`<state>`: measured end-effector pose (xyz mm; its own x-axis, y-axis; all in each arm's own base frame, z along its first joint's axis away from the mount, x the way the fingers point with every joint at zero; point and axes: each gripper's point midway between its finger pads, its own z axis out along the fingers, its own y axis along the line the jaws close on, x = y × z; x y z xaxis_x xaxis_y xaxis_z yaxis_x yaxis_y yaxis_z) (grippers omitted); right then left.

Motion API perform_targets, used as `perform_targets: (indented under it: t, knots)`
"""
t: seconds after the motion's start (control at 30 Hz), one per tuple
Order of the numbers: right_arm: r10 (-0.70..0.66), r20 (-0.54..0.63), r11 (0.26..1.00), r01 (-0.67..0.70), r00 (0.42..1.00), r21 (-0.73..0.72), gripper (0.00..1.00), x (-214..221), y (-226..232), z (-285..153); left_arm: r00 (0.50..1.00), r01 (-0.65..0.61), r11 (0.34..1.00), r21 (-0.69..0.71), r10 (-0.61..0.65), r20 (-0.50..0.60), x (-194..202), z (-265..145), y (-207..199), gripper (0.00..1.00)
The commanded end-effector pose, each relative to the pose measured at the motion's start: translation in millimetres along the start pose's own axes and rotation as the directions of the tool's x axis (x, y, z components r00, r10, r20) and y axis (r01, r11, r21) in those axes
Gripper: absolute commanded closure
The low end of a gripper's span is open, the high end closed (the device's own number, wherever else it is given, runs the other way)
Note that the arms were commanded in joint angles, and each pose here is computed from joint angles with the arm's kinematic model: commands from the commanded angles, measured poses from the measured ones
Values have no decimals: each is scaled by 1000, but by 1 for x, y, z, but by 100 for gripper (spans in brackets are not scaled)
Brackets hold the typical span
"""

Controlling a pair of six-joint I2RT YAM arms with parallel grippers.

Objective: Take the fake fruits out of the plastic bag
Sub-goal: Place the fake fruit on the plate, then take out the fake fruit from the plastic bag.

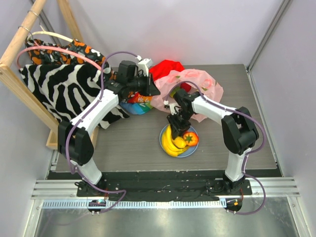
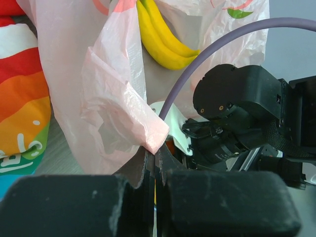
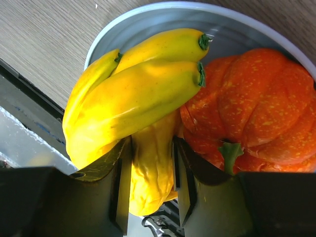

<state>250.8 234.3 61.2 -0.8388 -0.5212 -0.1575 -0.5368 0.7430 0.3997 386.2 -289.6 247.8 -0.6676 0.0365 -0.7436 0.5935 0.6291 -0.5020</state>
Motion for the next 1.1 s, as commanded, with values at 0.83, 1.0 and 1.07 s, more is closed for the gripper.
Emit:
perform_targets:
  t: [0.83,1.0,1.07]
  knots:
    - [-55,439,998,59,897,4,49,-91,-17,-186,996,30,994,105,-39,86,-50,7,-30,100]
    - [-30,462,997,-7,886,79,57,-127,-54,-166,998,28,996,88,-33,55,-40,3,-28,100]
    - [-5,461,988,-66,887,139,58,-142,-80,-151,999,40,996,83,-42,33,-28,1,-26,100]
